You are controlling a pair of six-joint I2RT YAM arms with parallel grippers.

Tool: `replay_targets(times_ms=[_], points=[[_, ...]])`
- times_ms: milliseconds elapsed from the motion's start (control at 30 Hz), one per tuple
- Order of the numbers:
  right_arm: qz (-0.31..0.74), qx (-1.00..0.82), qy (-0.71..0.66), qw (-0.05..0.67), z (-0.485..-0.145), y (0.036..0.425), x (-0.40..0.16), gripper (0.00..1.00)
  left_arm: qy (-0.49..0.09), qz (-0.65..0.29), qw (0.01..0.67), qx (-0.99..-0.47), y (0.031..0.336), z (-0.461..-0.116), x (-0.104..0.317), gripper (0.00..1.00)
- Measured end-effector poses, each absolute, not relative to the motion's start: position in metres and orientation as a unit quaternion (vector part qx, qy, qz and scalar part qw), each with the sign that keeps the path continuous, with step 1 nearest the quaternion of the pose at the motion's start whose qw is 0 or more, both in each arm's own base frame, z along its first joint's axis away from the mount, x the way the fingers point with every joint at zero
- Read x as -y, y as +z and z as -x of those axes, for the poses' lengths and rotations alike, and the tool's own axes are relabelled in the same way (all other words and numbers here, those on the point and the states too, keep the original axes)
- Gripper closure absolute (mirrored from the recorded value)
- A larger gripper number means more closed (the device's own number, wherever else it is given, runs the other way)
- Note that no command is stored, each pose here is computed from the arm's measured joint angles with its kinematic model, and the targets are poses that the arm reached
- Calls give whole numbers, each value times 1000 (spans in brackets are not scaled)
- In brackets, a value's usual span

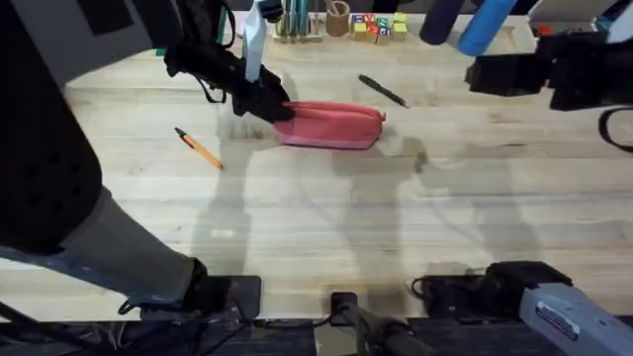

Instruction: Unzip the bag, pick up the pens from the table one at a time and place them inside, then zip the bag closed.

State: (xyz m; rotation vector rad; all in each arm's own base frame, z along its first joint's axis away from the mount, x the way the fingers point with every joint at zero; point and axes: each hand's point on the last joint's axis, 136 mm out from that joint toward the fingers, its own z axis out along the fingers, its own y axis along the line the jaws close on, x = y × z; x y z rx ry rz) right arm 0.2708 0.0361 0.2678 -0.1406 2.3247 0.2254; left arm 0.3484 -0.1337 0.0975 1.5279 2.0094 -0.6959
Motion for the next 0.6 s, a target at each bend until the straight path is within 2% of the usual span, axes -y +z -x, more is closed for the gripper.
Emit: replay_targets(times_ms=[267, 600], points=[[187, -903, 165, 350, -269, 250, -74, 6, -257, -564, 259, -741, 98, -348, 134, 958], [276, -883, 154, 346, -271, 242, -80, 6, -257, -564, 259, -741, 98, -348, 134, 958]])
